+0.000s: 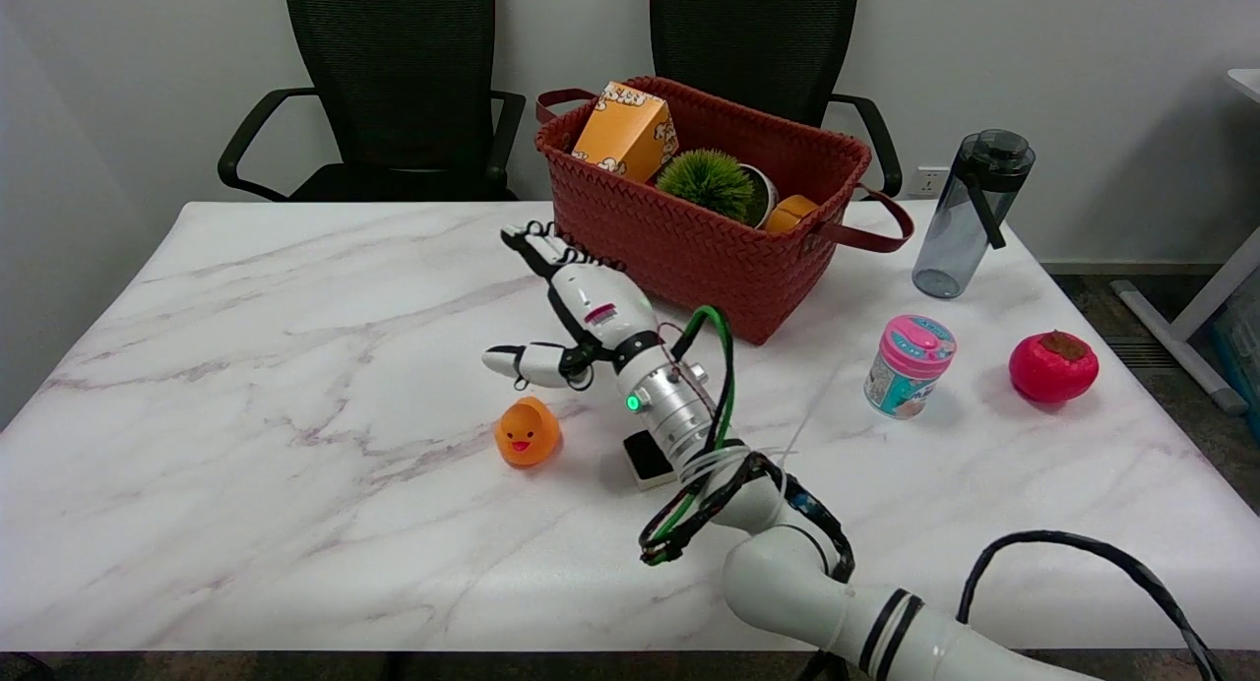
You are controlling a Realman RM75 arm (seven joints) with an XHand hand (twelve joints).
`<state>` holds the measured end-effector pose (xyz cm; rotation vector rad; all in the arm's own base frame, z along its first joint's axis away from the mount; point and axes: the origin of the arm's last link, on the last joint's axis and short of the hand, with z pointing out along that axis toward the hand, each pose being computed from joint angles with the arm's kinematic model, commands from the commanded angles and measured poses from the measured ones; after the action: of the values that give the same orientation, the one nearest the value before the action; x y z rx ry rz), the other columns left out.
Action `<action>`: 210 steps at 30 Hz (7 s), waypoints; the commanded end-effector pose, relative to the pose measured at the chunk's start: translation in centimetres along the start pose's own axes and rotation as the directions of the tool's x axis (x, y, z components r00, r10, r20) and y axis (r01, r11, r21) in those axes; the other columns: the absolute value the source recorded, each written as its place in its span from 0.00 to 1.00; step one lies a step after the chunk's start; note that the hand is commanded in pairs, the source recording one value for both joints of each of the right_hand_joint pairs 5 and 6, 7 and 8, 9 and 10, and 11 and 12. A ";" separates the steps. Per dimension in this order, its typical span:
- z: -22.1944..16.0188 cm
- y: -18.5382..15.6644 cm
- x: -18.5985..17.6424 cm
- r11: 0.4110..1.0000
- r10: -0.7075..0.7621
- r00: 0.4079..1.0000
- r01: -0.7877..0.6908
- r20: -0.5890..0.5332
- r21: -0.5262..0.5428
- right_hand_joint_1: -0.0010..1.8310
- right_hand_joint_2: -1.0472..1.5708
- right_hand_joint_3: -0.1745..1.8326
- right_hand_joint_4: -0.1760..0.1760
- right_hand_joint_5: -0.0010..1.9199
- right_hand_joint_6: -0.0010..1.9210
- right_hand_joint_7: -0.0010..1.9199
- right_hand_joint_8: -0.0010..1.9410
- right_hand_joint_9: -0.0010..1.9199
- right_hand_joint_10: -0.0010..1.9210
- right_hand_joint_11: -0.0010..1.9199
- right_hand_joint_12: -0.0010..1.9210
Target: Pick up the pink gum jar.
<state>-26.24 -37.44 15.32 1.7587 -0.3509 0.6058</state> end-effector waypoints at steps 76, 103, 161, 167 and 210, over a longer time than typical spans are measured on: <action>-14.8 7.2 10.4 0.823 -0.355 0.682 -0.097 -0.639 -0.560 0.54 0.68 0.15 0.50 0.08 0.08 0.12 0.12 0.16 0.16 0.22 0.22; -17.6 11.4 10.2 0.805 -0.142 0.547 -0.421 -0.825 -0.418 0.45 0.69 0.00 0.50 0.00 0.00 0.01 0.01 0.09 0.09 0.16 0.16; -17.3 17.4 7.5 0.709 0.125 0.614 -0.605 -0.779 -0.363 0.45 0.63 0.00 0.50 0.00 0.00 0.00 0.00 0.00 0.00 0.05 0.05; -17.2 17.0 7.2 0.708 0.154 0.612 -0.616 -0.776 -0.346 0.45 0.63 0.00 0.50 0.00 0.00 0.00 0.00 0.00 0.00 0.06 0.06; -17.8 18.8 6.8 0.658 0.171 0.640 -0.640 -0.749 -0.397 0.58 0.59 0.00 0.50 0.00 0.00 0.00 0.00 0.00 0.00 0.10 0.10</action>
<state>-34.25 -24.75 37.19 0.6786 -0.3982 1.2690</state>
